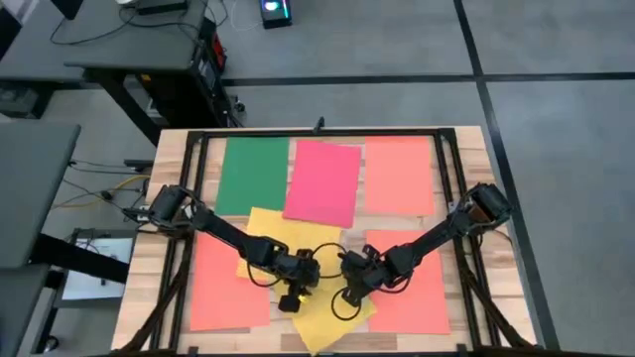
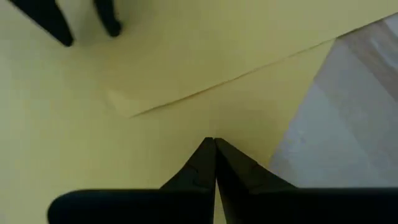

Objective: Organize paper
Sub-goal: Stack the yellow paper on top of the yellow paper

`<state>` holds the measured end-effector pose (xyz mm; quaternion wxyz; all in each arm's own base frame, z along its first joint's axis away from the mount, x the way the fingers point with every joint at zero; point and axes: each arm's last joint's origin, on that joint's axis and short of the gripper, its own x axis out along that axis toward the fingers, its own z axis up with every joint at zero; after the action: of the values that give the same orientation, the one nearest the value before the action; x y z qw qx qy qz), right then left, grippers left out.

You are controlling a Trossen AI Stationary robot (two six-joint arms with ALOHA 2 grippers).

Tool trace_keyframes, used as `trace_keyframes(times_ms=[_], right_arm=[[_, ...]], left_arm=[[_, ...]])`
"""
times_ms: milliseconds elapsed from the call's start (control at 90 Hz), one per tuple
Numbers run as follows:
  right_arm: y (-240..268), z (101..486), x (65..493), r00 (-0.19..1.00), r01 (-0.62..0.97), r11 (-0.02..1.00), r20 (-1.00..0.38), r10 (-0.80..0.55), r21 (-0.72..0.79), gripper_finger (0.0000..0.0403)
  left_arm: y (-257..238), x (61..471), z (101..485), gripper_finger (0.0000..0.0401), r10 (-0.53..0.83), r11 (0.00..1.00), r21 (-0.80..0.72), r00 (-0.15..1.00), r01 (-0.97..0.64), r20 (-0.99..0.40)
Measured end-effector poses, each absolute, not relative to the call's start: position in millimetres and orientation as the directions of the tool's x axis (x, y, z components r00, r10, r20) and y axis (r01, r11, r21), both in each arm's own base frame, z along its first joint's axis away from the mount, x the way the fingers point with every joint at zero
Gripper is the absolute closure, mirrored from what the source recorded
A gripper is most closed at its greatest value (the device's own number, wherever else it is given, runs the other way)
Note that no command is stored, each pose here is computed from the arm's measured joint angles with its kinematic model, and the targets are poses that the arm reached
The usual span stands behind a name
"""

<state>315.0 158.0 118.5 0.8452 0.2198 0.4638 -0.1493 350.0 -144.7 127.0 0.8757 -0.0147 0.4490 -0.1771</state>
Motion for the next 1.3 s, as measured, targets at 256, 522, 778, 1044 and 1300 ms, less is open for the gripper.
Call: trace_keyframes(times_ms=[256, 522, 778, 1044, 1300], right_arm=[[158.4, 118.4, 315.6, 0.532, 0.456, 0.856, -0.846, -0.044, 0.242, 0.0403], [158.5, 118.1, 315.8, 0.533, 0.467, 0.848, -0.845, -0.044, 0.251, 0.0403], [157.6, 119.6, 318.0, 0.551, 0.470, 0.842, -0.833, -0.044, 0.266, 0.0403], [159.2, 134.6, 323.1, 0.640, 0.446, 0.825, -0.768, -0.023, 0.347, 0.0403], [177.5, 150.2, 315.3, 0.684, 0.322, 0.872, -0.727, 0.054, 0.368, 0.0403]], left_arm=[[-151.9, 345.7, 128.9, 0.0280, -0.489, 0.863, -0.345, 0.442, 0.368, -0.752], [-169.8, 338.1, 152.1, 0.0280, -0.599, 0.793, -0.417, 0.440, 0.444, -0.669], [-172.9, 320.4, 202.3, 0.0280, -0.472, 0.875, -0.257, 0.608, 0.410, -0.639], [-138.9, 313.4, 202.3, 0.0280, 0.060, 0.998, 0.037, 0.681, -0.048, -0.730], [-132.9, 338.6, 161.6, 0.0280, 0.016, 0.998, -0.029, 0.648, -0.059, -0.761]])
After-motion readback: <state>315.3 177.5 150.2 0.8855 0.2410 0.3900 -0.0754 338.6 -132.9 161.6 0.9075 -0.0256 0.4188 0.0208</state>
